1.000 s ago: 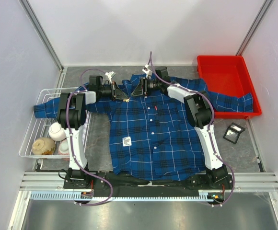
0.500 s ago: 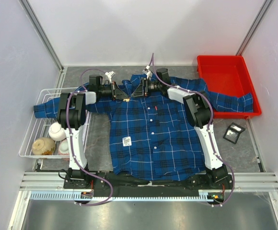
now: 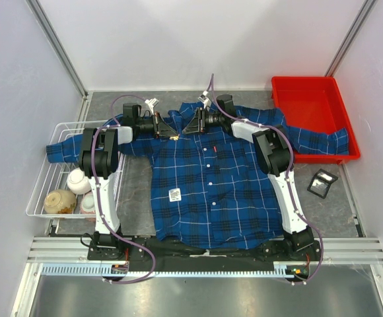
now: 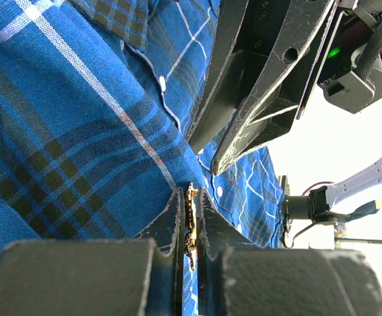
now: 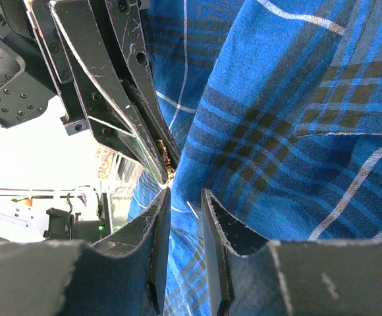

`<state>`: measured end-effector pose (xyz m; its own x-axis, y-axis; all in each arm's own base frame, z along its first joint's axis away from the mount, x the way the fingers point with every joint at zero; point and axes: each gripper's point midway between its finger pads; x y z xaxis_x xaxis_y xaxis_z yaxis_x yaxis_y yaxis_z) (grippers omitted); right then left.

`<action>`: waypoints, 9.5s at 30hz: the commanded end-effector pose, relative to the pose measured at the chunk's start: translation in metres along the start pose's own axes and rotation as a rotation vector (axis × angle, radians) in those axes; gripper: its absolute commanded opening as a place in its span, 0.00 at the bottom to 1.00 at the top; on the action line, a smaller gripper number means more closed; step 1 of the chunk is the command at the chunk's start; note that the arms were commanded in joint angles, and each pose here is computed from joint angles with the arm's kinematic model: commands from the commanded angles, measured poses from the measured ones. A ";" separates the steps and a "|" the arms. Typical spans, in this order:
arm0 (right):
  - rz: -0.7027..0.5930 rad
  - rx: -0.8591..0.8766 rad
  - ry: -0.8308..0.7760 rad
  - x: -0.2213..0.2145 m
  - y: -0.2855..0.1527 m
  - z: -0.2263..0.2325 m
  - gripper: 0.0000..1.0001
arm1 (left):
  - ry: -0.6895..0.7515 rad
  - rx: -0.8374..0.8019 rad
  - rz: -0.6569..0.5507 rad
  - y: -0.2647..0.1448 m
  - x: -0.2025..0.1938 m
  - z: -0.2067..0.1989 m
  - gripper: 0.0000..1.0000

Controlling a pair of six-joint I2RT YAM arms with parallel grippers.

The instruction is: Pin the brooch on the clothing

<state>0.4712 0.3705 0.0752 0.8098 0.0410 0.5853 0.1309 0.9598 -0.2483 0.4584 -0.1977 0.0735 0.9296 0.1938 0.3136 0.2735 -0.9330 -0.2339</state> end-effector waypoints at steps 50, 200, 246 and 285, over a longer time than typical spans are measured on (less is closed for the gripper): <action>0.005 0.050 -0.003 -0.006 -0.005 -0.001 0.21 | -0.010 -0.034 -0.009 0.002 0.007 0.000 0.02; 0.082 -0.159 -0.226 -0.011 0.030 -0.016 0.43 | -0.019 0.027 -0.026 -0.009 0.008 0.018 0.02; 0.012 -0.221 -0.142 0.002 0.018 -0.030 0.47 | -0.029 -0.017 -0.026 -0.013 0.008 0.016 0.02; -0.089 0.240 -0.042 0.030 -0.006 0.080 0.00 | -0.068 -0.243 0.015 -0.018 0.000 -0.023 0.04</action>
<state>0.4596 0.3724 0.1134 0.8312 -0.0237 0.5554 0.0662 0.9962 -0.0566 0.4520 -0.2070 0.1292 0.9317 0.1896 0.3098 0.1972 -0.9803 0.0068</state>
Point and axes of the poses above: each gripper's point midway between its finger pads, its own y axis out along the fingers, its own z axis along the line the jaws close on, x = y × z, and after that the axes turned 9 degrees about -y, right-handed
